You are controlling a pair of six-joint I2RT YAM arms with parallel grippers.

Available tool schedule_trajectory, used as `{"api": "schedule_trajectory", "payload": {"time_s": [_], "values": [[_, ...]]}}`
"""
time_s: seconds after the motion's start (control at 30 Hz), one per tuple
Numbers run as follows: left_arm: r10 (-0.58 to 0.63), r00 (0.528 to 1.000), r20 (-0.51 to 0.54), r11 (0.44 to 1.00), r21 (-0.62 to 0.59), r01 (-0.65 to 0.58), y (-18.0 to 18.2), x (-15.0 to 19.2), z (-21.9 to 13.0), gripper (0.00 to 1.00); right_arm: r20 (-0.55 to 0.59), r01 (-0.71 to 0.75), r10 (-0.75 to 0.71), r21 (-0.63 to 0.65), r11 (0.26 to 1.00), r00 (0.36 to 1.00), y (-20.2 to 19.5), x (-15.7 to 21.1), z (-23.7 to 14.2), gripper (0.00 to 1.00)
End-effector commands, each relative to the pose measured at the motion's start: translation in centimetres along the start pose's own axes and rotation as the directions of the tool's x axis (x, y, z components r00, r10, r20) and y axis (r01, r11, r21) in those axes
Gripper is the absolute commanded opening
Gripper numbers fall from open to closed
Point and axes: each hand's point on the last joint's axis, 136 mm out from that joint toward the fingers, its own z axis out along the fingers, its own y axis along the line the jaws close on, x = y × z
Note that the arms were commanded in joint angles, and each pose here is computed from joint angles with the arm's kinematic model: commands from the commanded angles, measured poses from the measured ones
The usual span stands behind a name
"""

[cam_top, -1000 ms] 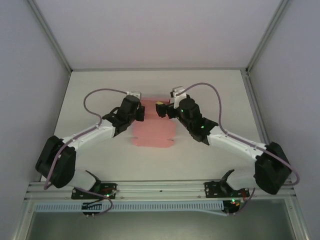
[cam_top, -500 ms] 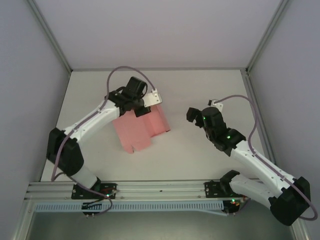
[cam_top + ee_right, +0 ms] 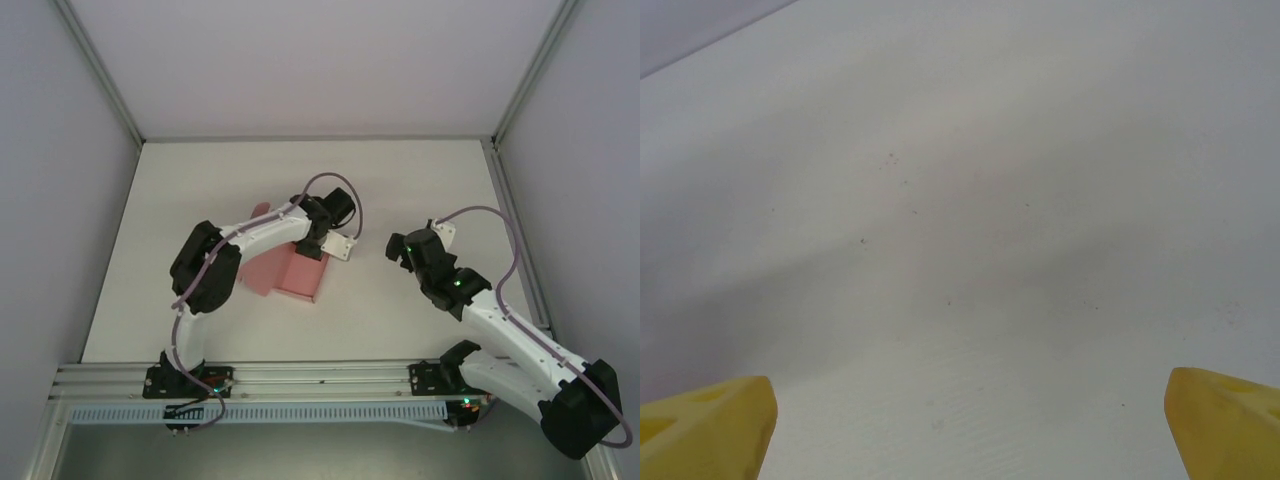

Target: Assemble paper box

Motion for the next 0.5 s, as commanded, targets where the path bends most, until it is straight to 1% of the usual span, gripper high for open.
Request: {"api": "schedule_trajectory", "payload": {"time_s": [0.0, 0.07, 0.17, 0.3, 0.33, 0.4, 0.43, 0.47], "values": [[0.056, 0.998, -0.017, 0.998, -0.031, -0.056, 0.7, -1.3, 0.5, 0.17, 0.026, 0.005, -0.005, 0.016, 1.0, 1.0, -0.3, -0.5, 0.1, 1.0], [0.049, 0.999, -0.008, 0.999, -0.021, -0.049, 0.7, -1.7, 0.6, 0.38, 0.014, 0.012, -0.012, 0.011, 1.0, 1.0, -0.3, -0.2, 0.3, 1.0], [0.035, 0.999, 0.005, 0.999, -0.038, -0.035, 1.3, -1.8, -0.1, 0.62, 0.009, 0.02, -0.02, -0.023, 1.0, 1.0, 0.3, -0.1, 0.4, 1.0], [-0.004, 0.998, 0.061, 0.998, -0.067, 0.008, 2.3, -2.3, -2.4, 0.75, 0.005, 0.031, -0.031, -0.044, 0.999, 1.0, 0.7, -0.1, 0.4, 1.0], [-0.02, 0.996, 0.089, 0.997, -0.076, 0.027, 2.7, -2.4, -3.3, 0.76, 0.002, 0.036, -0.036, -0.053, 0.998, 0.999, 0.9, -0.1, 0.4, 1.0], [-0.054, 0.986, 0.159, 0.993, -0.095, 0.07, 3.2, -2.7, -5.3, 0.84, 0.002, 0.046, -0.046, -0.071, 0.996, 0.999, 1.3, -0.2, 0.3, 1.0], [-0.071, 0.977, 0.2, 0.99, -0.104, 0.093, 3.5, -2.8, -6.3, 0.89, 0.002, 0.051, -0.051, -0.079, 0.996, 0.999, 1.5, -0.3, 0.3, 1.0], [-0.095, 0.962, 0.254, 0.985, -0.118, 0.129, 4.0, -2.9, -7.7, 1.0, -0.001, 0.063, -0.064, -0.093, 0.994, 0.998, 1.8, -0.3, 0.2, 1.0]]}}
